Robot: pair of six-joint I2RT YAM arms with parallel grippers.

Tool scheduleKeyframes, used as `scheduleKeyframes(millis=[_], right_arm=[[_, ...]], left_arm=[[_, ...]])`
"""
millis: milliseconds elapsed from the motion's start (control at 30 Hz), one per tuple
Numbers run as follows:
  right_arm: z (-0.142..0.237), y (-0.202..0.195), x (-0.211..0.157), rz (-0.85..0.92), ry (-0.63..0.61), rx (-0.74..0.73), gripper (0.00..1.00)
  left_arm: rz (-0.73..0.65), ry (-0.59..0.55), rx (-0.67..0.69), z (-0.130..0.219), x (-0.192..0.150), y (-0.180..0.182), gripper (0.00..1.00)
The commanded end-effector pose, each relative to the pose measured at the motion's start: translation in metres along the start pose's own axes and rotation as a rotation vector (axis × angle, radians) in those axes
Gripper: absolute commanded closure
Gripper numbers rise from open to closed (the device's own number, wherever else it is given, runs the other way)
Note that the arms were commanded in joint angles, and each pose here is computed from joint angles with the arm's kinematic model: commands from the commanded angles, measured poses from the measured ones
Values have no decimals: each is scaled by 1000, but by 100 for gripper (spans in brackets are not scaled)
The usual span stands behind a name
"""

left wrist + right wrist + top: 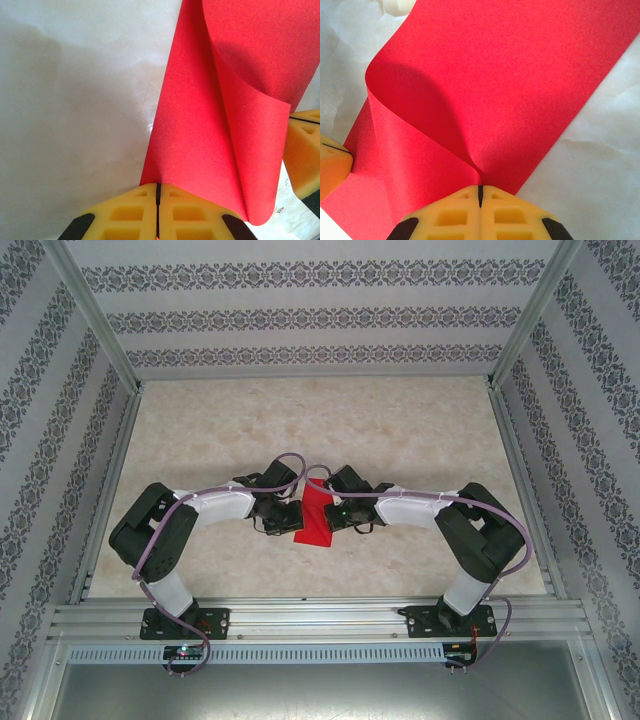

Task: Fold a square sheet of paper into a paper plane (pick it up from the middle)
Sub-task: Fold the triangle a second time at the center of the table.

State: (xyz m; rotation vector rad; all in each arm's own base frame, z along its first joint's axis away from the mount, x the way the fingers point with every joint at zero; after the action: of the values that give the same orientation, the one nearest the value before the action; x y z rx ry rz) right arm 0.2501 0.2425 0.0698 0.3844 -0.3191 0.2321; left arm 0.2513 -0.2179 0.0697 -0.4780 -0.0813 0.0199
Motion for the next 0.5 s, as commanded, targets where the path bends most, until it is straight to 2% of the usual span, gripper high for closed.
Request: scheduleKeyframes(millis=[0,467], right_arm=[[3,2,8,10,-15,-25,94],[0,-4,5,-7,3,-34,94]], left_arm=[[2,54,111,-9,-12,18,92],[3,54,113,-10,-12,18,92]])
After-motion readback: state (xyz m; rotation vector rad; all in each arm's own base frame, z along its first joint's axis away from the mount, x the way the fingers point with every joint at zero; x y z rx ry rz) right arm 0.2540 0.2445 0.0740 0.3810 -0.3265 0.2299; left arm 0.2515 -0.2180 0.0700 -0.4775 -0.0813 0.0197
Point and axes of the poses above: each hand's point on the last joint's axis, 136 mm out from that joint toward the fingers, its own z axis back along the fingers, its own y axis along the line the jaws close on, x = y × z, the point moved 6 cm from there along z, back along the fingers, and after that the axes turned 6 degrees about -z, right-handed, at the moved point
